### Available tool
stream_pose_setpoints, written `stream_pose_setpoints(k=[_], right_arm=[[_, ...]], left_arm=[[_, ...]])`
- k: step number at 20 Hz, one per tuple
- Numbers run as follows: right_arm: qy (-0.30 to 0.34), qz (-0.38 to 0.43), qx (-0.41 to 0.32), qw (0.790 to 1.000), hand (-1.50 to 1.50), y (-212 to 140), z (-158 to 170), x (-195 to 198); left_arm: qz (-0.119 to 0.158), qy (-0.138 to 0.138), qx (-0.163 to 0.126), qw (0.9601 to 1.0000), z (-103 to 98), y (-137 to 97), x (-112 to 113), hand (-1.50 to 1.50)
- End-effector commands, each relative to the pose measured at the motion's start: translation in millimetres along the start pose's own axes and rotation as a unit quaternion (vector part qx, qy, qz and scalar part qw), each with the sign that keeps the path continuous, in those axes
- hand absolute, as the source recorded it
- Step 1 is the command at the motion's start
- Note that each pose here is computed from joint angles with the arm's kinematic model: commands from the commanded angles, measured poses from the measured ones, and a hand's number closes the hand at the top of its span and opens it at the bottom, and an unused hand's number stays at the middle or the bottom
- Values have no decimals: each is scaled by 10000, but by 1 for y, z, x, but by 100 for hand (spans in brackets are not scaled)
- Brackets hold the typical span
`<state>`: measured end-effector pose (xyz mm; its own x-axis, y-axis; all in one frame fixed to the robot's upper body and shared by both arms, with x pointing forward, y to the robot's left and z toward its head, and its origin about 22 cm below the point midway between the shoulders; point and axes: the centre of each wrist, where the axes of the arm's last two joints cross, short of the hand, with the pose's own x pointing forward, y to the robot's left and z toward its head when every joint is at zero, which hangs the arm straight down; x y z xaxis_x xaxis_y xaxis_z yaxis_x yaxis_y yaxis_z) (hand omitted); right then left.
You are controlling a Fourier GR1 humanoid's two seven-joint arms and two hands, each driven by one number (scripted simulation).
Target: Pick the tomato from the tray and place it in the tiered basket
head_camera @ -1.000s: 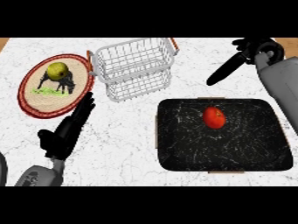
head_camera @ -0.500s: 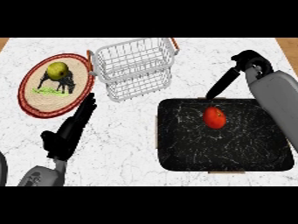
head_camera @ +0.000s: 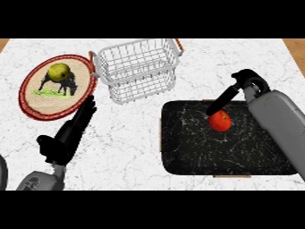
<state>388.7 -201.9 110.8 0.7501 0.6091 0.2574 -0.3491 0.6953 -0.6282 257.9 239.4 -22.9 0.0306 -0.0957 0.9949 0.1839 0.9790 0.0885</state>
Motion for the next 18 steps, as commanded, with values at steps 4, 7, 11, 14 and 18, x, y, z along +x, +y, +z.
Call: stream_pose_setpoints(k=[4, 7, 11, 14, 18], right_arm=[[1255, -141, 68, 9920, -150, 22, -9, -16], [1231, -159, 147, 9922, -150, 44, -7, -16], [1264, -167, 172, 9917, -150, 34, -15, -29], [1254, -154, 223, 9917, -150, 37, -20, -33], [1115, -299, 217, 9931, -150, 76, -21, -42]], left_arm=[[8, -2, -38, 10000, -9, -2, 5, 0], [-80, -11, -33, 10000, 2, 0, -12, 0], [1, -35, -36, 10000, 6, -9, -13, 0], [-26, -49, -61, 10000, 6, 0, -8, 0], [-40, 39, -40, 10000, 1, 17, -2, 0]])
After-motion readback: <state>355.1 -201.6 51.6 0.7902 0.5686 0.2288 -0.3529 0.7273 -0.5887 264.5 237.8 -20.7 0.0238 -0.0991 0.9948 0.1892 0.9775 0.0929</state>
